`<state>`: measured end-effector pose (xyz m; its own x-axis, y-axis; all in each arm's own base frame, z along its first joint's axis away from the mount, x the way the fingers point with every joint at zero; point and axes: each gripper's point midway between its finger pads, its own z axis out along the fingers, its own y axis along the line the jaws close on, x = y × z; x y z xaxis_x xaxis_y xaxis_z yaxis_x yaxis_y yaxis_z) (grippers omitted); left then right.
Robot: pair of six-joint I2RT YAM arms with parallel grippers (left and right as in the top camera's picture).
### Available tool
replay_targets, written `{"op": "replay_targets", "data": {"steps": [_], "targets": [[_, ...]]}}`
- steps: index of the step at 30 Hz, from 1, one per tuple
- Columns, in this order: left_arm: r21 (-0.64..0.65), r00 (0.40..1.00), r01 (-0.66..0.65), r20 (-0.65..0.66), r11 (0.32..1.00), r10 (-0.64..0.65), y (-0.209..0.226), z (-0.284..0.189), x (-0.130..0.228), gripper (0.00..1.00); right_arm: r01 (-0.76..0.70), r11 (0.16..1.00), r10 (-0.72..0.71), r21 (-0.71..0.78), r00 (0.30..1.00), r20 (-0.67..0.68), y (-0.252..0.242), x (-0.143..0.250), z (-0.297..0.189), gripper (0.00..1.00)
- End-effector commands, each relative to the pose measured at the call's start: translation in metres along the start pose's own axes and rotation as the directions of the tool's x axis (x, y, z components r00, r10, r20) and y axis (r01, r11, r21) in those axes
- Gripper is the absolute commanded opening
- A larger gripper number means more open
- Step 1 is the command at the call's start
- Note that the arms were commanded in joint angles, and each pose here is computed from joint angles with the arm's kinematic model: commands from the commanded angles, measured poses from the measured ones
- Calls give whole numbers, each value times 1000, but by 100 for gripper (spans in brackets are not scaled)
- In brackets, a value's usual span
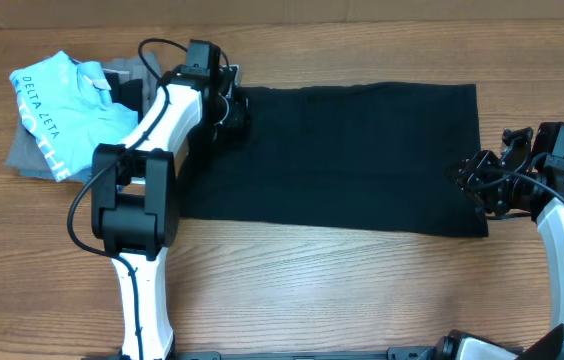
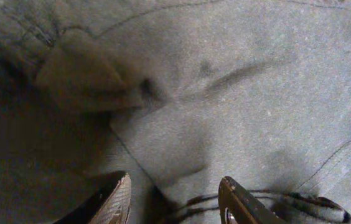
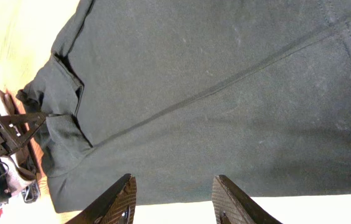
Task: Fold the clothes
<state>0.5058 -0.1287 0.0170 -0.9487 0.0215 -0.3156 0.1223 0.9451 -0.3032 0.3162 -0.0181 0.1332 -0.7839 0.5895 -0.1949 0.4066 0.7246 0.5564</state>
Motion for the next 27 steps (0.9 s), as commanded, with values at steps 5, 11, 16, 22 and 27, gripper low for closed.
{"op": "replay_targets", "data": {"steps": [5,11,16,22,27], "targets": [[15,999,33,-8,999,-33,-3,20,4,47,24,1000,-24,-7,999,24,7,-5,-6,44],[46,999,8,37,999,-10,-14,23,-7,18,24,1000,-23,-6,999,22,7,-5,-6,43],[57,998,2,70,998,-6,-18,13,-18,4,23,1000,-23,-6,999,23,7,-5,-6,43],[65,988,-17,152,998,7,-26,-21,-41,4,13,1000,-15,22,997,72,3,-16,-6,43],[69,965,-28,260,997,9,-27,-65,-67,4,-22,999,16,27,980,197,5,-47,-9,42]]}}
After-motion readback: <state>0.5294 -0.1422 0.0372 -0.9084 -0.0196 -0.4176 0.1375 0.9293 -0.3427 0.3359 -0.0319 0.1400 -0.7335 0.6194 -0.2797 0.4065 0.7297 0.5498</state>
